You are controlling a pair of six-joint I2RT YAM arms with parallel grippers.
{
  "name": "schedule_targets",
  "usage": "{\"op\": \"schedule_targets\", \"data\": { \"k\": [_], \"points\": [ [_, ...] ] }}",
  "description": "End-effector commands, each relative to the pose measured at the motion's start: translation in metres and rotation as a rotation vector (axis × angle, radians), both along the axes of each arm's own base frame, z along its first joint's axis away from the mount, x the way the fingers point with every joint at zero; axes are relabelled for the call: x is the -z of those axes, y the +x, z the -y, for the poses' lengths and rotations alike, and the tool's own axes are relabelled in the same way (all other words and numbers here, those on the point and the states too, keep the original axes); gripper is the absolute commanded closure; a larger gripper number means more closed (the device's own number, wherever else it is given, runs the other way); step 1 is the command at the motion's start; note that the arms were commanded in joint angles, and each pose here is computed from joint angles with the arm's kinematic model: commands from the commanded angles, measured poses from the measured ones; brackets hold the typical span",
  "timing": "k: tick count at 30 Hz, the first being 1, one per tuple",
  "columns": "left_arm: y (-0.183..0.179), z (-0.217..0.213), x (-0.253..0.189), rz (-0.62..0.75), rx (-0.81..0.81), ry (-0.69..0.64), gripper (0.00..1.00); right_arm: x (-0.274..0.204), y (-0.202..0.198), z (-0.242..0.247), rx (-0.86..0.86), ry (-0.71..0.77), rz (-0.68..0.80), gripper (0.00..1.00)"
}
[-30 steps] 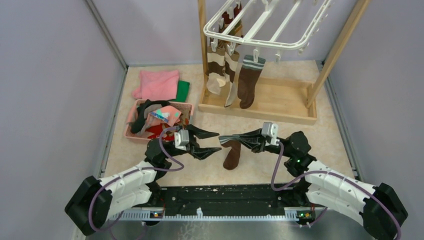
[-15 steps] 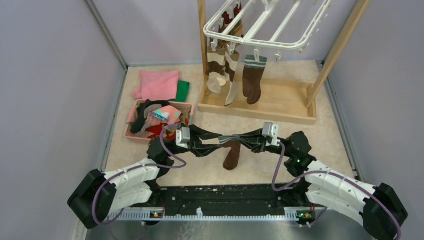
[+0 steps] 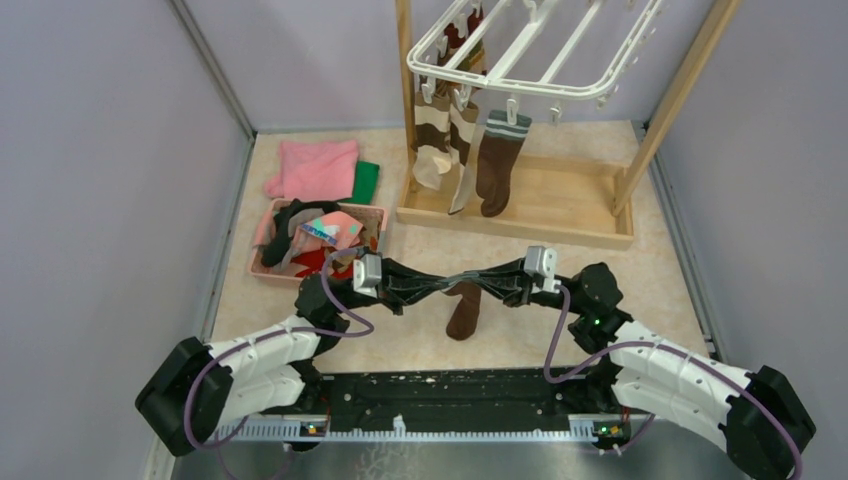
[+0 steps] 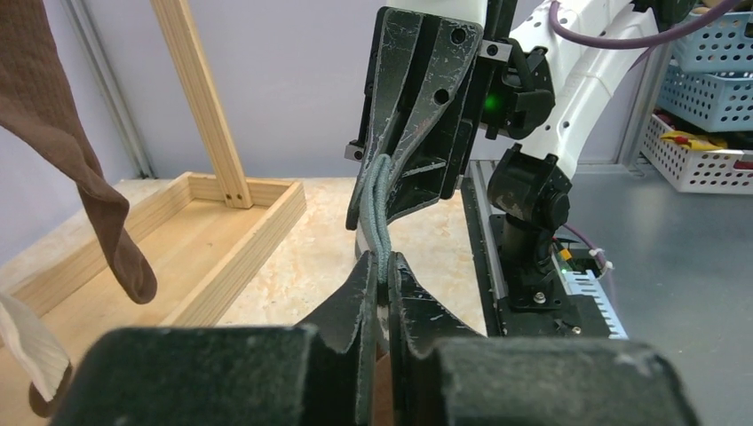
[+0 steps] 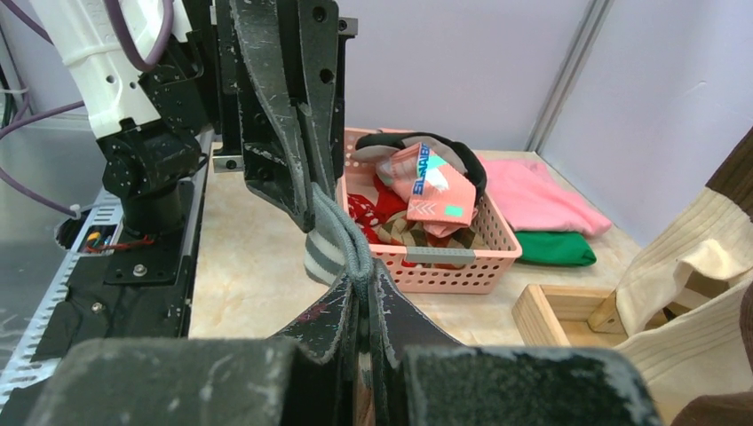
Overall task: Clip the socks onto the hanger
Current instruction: Pick up the sock from the bin.
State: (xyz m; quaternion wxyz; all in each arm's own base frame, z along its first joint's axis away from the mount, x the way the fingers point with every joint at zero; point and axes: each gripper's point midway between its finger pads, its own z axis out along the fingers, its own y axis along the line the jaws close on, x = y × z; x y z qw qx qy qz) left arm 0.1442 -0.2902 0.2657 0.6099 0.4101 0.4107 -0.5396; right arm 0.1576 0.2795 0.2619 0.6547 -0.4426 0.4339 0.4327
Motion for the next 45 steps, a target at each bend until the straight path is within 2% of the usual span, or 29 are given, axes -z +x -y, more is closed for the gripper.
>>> {"op": "schedule_targets", "data": {
  "k": [1,2,9,11,12,15,28,35,45],
  "points": [
    [-0.007,0.001,-0.022,0.082,0.032,-0.048,0.97,-0.024,-0.007,-0.002,-0.032,0.054,0.054,1.00],
    [-0.007,0.001,-0.022,0.083,0.034,-0.048,1.00,-0.024,-0.007,-0.002,-0.032,0.054,0.054,1.00],
    [-0.004,-0.004,-0.024,0.075,-0.006,-0.064,0.99,-0.025,-0.008,-0.002,-0.035,0.058,0.052,1.00],
    [-0.001,-0.005,-0.023,0.059,-0.026,-0.072,0.75,-0.026,-0.009,-0.002,-0.037,0.060,0.054,1.00],
    [-0.001,-0.005,-0.022,0.055,-0.031,-0.073,0.67,-0.027,-0.009,-0.002,-0.038,0.062,0.054,1.00],
    [-0.001,-0.006,-0.020,0.056,-0.033,-0.076,0.58,-0.029,-0.010,-0.002,-0.042,0.070,0.055,1.00],
    [-0.006,-0.008,-0.035,0.055,0.006,-0.182,0.59,-0.054,-0.017,-0.004,-0.110,0.218,0.001,1.00],
    [-0.009,-0.012,-0.040,0.059,-0.001,-0.205,0.62,-0.055,-0.016,-0.004,-0.111,0.239,-0.017,1.00],
    [-0.010,-0.011,-0.045,0.058,0.014,-0.226,0.61,-0.053,-0.016,-0.007,-0.133,0.245,-0.036,1.00]
  ]
}}
